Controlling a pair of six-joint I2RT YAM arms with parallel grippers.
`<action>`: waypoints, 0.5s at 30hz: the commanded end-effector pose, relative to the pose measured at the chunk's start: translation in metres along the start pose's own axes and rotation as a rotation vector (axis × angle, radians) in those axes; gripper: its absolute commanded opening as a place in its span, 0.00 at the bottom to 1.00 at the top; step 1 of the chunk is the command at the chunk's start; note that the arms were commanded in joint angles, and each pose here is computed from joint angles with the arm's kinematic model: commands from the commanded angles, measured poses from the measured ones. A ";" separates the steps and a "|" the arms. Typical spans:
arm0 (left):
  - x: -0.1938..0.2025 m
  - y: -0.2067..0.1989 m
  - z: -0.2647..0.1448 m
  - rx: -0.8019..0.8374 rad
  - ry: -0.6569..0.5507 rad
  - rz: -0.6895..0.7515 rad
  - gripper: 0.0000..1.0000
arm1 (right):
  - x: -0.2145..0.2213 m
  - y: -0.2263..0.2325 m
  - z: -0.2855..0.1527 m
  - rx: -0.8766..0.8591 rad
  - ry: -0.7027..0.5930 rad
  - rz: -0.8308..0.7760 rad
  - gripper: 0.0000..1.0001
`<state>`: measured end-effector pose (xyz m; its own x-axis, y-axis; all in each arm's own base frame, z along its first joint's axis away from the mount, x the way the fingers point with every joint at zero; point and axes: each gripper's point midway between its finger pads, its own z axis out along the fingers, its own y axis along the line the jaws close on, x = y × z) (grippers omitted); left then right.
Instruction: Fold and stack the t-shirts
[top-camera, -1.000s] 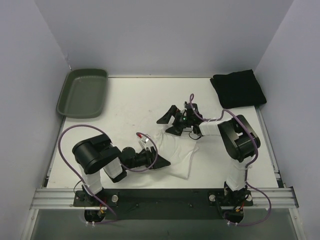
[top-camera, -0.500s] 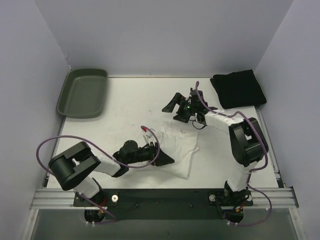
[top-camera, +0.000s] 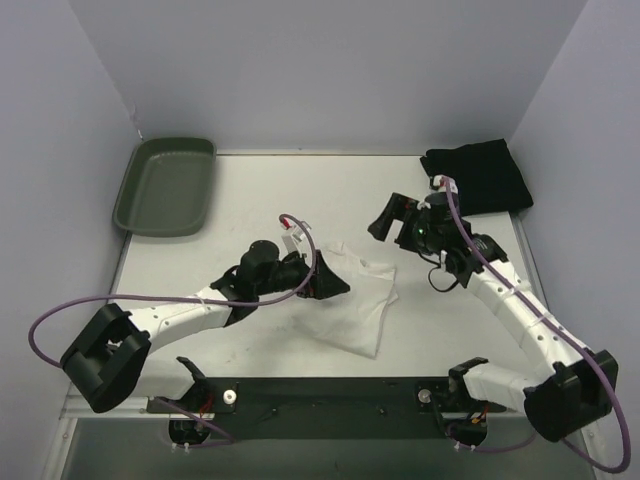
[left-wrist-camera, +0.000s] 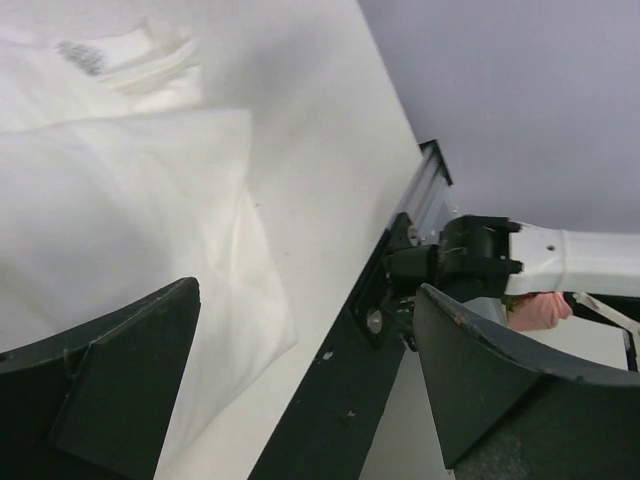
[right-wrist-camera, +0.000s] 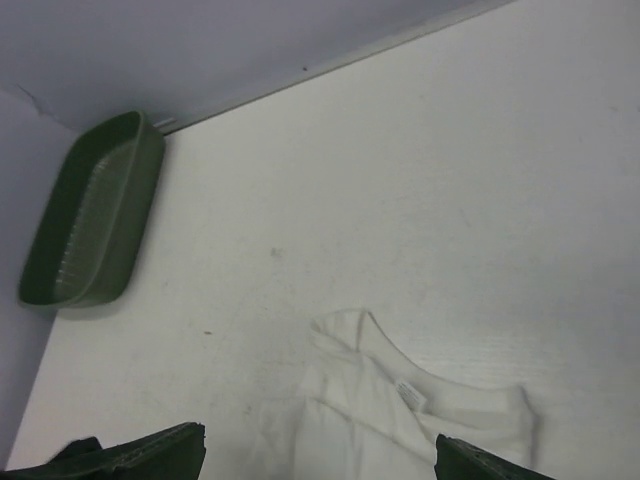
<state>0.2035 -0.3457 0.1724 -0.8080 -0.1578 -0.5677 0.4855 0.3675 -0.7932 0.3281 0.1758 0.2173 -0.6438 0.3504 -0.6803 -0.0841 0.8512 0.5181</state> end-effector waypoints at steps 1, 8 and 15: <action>-0.009 0.028 -0.017 -0.195 0.018 0.016 0.97 | 0.055 -0.051 -0.032 0.188 0.109 -0.009 1.00; -0.012 0.081 -0.037 -0.421 0.044 -0.024 0.96 | 0.128 -0.034 -0.069 0.132 0.182 0.007 1.00; -0.042 0.079 -0.015 -0.377 0.022 0.015 0.94 | 0.183 -0.009 -0.072 0.041 0.196 0.017 1.00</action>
<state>0.2445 -0.2788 0.1094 -0.8548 -0.1421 -0.4991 0.2635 0.7098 -0.6533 0.1626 0.1940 0.1374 -0.8006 0.2195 -0.5576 -0.1027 0.8665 0.4885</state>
